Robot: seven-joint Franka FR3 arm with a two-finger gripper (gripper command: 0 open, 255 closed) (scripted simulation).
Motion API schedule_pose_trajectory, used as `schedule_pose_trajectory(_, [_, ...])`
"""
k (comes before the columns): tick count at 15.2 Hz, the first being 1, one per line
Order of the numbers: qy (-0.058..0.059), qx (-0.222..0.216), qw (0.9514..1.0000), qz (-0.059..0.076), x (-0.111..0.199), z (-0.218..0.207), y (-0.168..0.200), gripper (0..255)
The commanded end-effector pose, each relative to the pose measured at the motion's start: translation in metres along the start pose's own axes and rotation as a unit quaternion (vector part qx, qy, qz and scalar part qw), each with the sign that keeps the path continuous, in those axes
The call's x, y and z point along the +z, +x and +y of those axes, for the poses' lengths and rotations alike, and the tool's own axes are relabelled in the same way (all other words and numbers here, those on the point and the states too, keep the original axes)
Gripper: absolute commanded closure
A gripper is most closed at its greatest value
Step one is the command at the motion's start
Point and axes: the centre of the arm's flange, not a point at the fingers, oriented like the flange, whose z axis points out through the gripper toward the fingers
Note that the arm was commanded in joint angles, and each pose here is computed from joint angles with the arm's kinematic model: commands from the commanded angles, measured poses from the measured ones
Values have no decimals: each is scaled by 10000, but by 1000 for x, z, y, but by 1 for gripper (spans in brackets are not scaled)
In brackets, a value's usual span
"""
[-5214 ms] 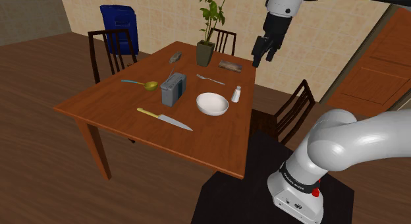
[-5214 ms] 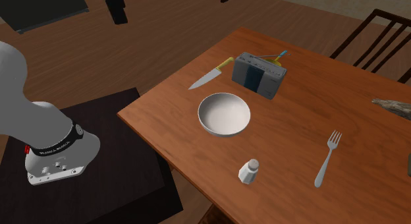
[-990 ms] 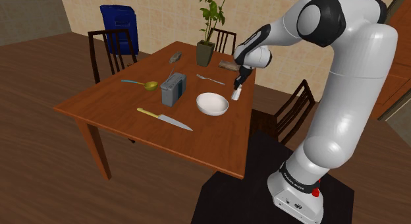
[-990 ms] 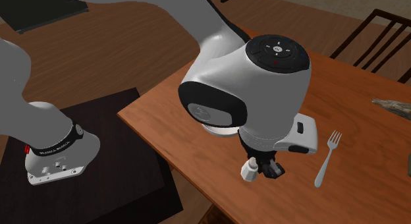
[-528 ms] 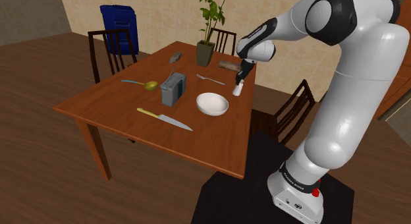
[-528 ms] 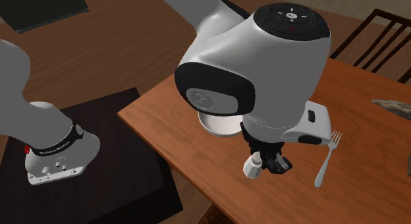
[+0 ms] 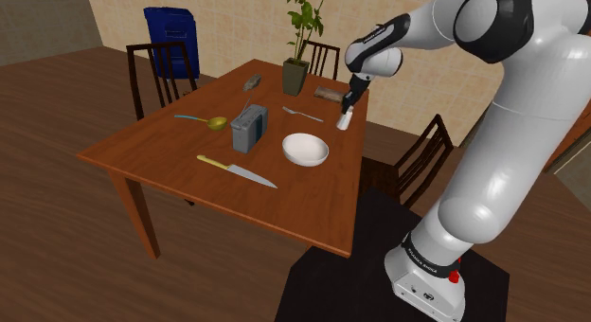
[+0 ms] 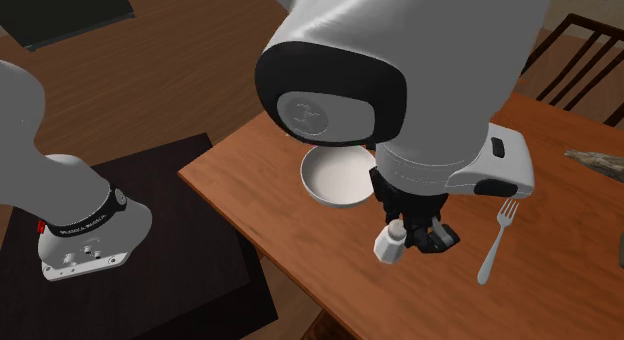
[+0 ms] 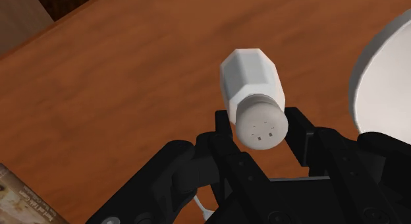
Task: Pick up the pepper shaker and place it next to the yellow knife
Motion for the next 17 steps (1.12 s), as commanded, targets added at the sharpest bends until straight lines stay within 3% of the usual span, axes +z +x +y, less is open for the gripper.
schedule_pose_trajectory(1, [-1,0,10000,-1,-11,0,2,255])
schedule_pose_trajectory(17, [-1,0,10000,-1,-86,-7,12,255])
